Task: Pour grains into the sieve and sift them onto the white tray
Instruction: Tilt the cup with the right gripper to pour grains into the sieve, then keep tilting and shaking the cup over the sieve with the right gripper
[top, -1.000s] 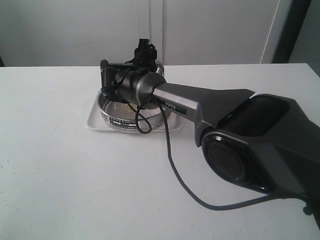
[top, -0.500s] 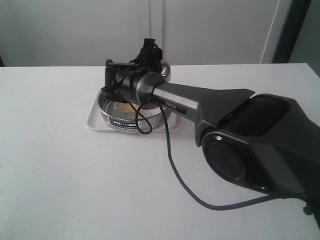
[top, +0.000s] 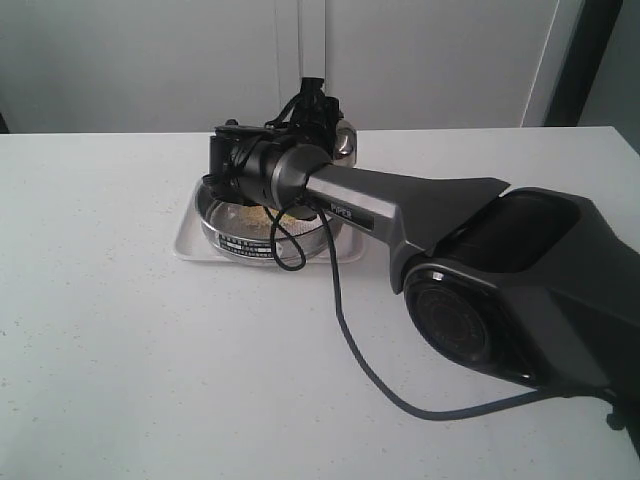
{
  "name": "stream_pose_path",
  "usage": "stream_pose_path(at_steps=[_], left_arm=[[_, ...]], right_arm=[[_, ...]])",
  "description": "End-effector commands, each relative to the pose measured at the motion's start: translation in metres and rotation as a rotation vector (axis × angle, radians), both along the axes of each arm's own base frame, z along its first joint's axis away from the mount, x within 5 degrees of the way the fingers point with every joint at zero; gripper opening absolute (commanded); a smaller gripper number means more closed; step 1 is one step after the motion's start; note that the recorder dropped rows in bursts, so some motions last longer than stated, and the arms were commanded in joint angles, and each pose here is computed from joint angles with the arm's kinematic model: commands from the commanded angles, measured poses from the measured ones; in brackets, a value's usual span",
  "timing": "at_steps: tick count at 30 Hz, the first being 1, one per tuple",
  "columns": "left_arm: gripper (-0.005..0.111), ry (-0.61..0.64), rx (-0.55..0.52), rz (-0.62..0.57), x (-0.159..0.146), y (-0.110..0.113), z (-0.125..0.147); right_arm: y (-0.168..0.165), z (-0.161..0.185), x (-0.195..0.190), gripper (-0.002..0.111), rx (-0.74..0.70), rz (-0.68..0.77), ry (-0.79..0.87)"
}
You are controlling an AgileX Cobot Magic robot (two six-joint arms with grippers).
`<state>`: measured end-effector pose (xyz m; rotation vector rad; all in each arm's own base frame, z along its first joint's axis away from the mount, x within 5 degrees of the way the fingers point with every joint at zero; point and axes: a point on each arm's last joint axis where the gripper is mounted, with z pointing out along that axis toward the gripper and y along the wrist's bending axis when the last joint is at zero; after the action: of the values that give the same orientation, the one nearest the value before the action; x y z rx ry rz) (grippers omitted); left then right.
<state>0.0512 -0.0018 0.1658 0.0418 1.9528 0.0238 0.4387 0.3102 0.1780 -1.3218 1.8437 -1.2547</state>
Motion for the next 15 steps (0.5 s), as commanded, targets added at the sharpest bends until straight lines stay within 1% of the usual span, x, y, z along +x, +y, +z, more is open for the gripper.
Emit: stream_pose_path(at_steps=[1,5,15], left_arm=[[0.000,0.000,-0.007,0.001,-0.0002,-0.0002,-0.0011],[0.000,0.000,-0.007,0.001,-0.0002,-0.0002,-0.0011],[0.000,0.000,-0.007,0.001,-0.0002,-0.0002,-0.0011]], right_arm=[[-0.0041,0.0148,0.0009,0.000,-0.029,-0.024,-0.052],[-0.0049,0.0164,0.0011,0.000,-0.051,-0.025,-0.063],[0.0018,0.0207,0.0057,0.000,-0.068,0.067,-0.111]])
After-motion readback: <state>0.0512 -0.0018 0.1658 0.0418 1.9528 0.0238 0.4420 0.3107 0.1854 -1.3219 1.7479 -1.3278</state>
